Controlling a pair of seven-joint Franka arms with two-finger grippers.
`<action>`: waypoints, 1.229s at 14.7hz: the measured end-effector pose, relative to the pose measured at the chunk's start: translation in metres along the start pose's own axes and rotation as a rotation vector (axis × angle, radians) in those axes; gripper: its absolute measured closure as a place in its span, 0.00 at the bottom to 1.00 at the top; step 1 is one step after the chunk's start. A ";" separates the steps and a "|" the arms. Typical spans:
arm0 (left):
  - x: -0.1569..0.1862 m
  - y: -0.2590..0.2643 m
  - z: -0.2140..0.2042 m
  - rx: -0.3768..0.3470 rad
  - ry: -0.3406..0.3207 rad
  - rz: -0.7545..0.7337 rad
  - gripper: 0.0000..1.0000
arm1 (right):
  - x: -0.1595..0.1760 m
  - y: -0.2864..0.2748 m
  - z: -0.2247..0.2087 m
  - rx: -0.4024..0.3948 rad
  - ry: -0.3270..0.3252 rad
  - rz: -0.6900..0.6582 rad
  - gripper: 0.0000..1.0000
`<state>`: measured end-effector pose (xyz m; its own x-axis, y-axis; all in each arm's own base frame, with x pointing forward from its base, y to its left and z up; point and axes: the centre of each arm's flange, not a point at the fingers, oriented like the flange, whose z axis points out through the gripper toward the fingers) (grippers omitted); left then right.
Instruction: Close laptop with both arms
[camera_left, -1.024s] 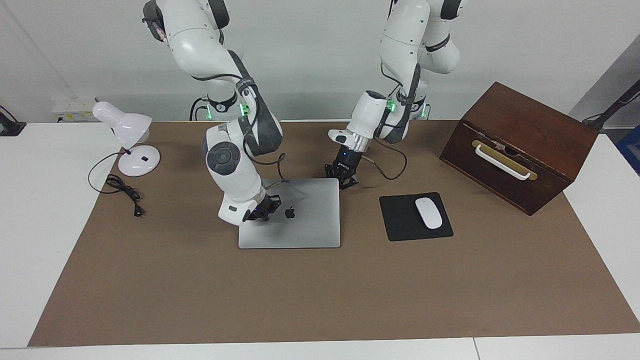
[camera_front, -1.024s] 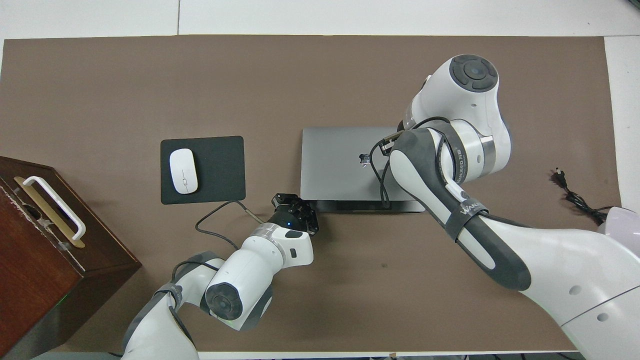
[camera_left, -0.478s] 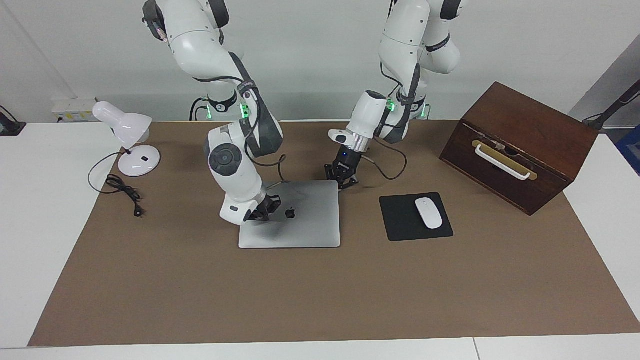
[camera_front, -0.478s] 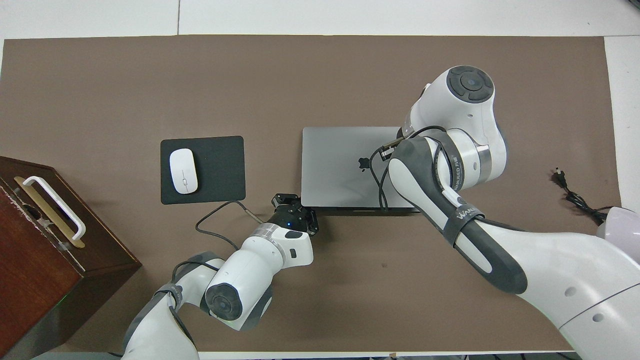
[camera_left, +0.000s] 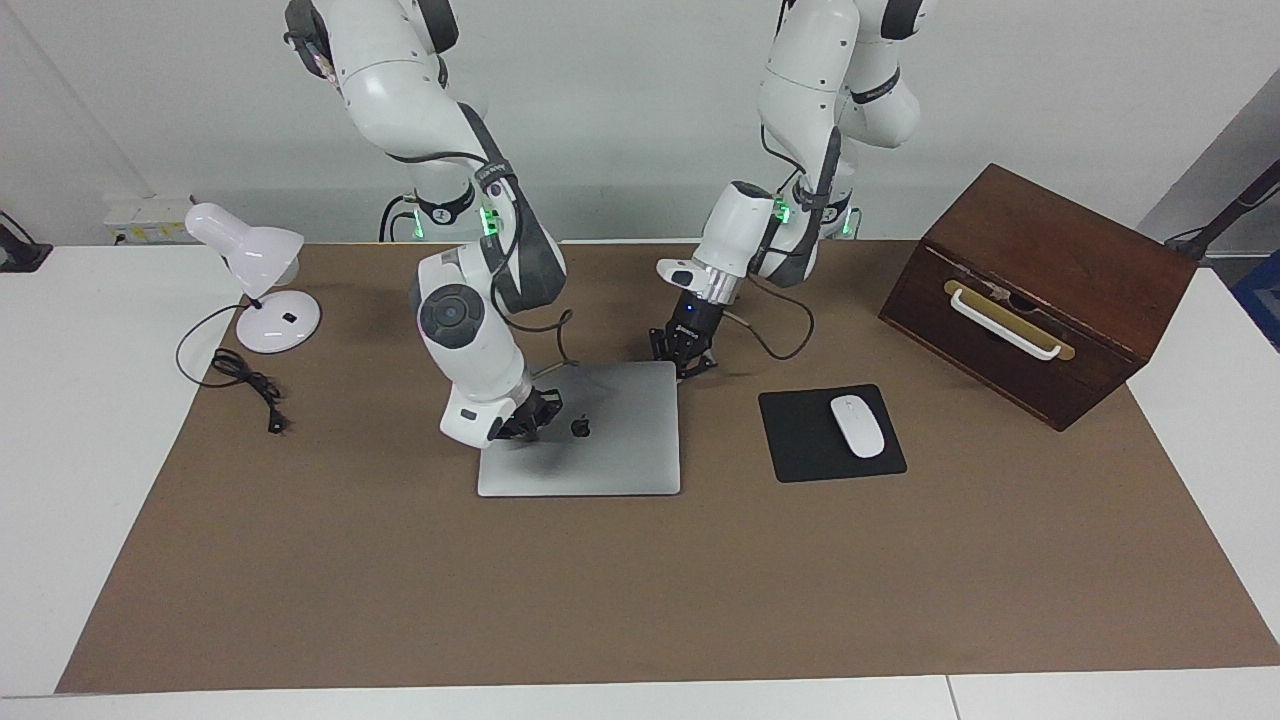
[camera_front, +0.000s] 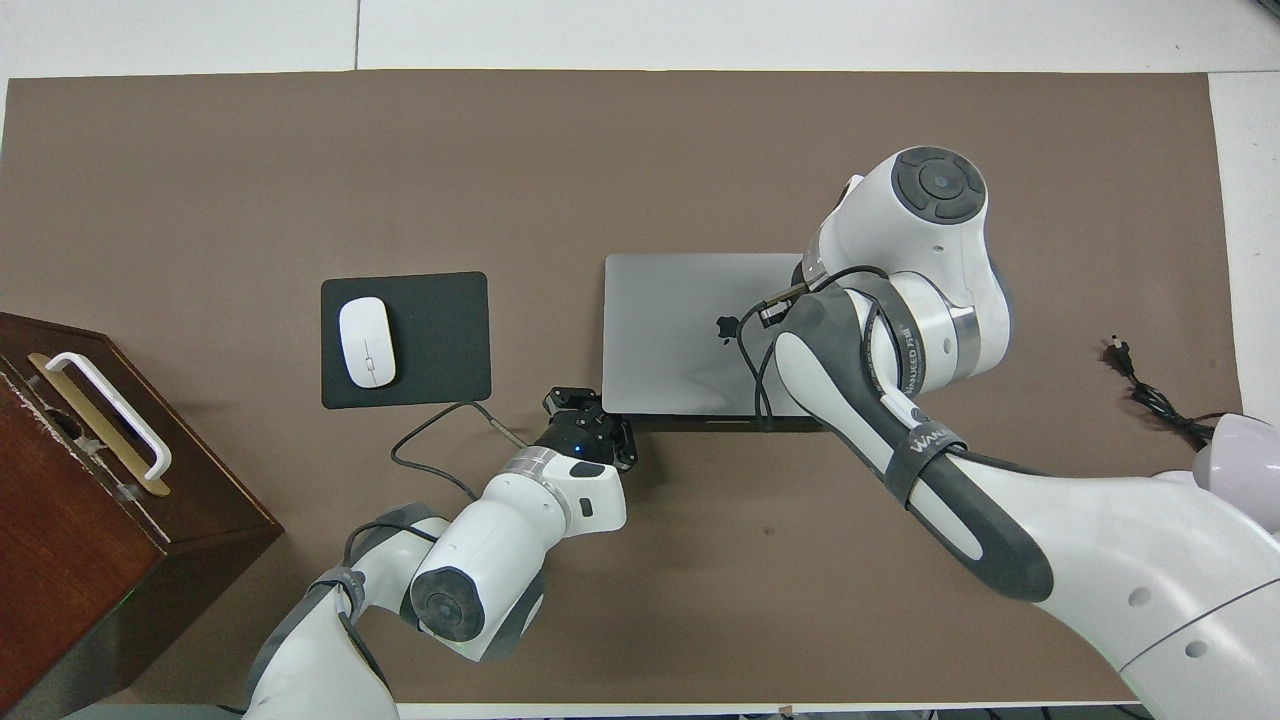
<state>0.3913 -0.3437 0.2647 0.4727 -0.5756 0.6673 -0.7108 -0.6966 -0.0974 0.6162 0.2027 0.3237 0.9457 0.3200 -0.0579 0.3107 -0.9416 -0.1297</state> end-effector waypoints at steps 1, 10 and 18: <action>0.000 0.000 0.000 0.000 0.000 0.000 0.99 | 0.000 0.000 -0.001 0.000 0.001 0.000 0.99; 0.000 0.000 0.000 0.000 0.001 0.000 0.99 | -0.012 0.005 -0.121 -0.010 -0.044 0.010 0.99; 0.000 0.000 0.000 0.001 0.002 -0.011 0.99 | -0.071 0.035 -0.228 -0.050 -0.017 0.080 0.30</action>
<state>0.3909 -0.3433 0.2647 0.4799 -0.5669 0.6695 -0.7051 -0.7034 -0.0902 0.5818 0.1227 0.5493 0.9661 0.2446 -0.0827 0.2387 -0.9682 -0.0748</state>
